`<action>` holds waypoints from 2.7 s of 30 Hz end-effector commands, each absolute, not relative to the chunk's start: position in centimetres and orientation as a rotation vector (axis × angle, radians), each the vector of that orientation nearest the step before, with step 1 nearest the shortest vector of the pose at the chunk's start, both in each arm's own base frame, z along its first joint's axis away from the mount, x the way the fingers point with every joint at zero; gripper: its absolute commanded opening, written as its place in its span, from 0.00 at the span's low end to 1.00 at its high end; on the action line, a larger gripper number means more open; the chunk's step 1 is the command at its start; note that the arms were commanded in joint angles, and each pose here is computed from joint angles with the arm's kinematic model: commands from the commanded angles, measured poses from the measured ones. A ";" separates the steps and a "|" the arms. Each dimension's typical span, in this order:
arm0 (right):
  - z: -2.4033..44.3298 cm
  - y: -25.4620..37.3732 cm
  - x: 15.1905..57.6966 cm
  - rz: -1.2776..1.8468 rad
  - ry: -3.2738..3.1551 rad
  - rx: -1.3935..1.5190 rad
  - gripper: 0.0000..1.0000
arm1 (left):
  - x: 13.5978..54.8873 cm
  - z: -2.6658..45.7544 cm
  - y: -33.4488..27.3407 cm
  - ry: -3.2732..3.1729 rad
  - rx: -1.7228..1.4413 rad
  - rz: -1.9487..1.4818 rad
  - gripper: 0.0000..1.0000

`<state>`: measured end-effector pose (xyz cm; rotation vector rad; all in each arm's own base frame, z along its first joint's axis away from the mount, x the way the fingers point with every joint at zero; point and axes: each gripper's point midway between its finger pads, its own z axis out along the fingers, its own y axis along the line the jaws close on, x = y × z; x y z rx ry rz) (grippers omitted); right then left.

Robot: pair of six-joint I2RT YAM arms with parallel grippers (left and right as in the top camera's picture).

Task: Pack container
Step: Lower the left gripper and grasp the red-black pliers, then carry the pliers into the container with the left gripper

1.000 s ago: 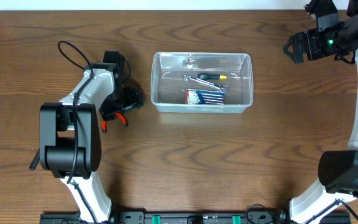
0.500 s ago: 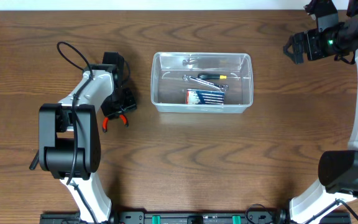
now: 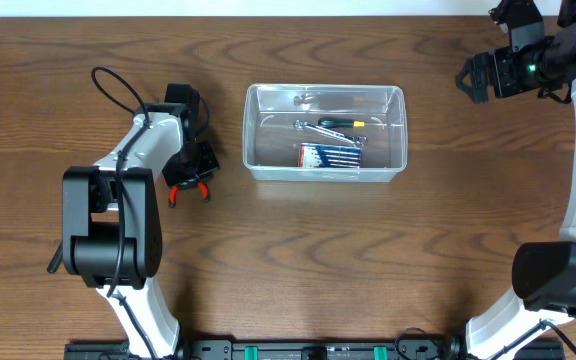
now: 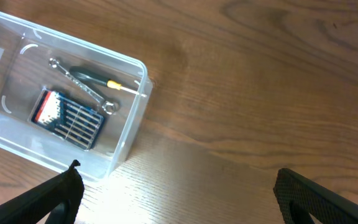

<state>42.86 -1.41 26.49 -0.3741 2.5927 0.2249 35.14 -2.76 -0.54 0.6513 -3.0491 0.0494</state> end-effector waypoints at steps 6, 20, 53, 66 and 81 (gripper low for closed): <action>26.1 -1.4 43.0 0.239 2.604 -0.353 0.99 | 33.6 -2.4 -3.2 -2.987 0.624 0.065 0.06; 26.2 -1.4 43.2 0.234 2.595 -0.358 0.99 | 37.6 13.6 -3.1 -3.333 0.290 0.025 0.06; 25.9 -1.8 42.8 0.206 2.619 -0.361 0.99 | 39.4 6.8 -20.7 -2.965 -1.606 -0.031 0.06; 25.9 -1.8 42.7 0.207 2.621 -0.360 0.98 | 39.4 3.4 -19.7 -2.921 -1.522 -0.008 0.45; 26.0 -1.8 42.8 0.206 2.618 -0.360 0.99 | 39.1 14.0 -18.2 -3.095 -1.589 -0.132 0.70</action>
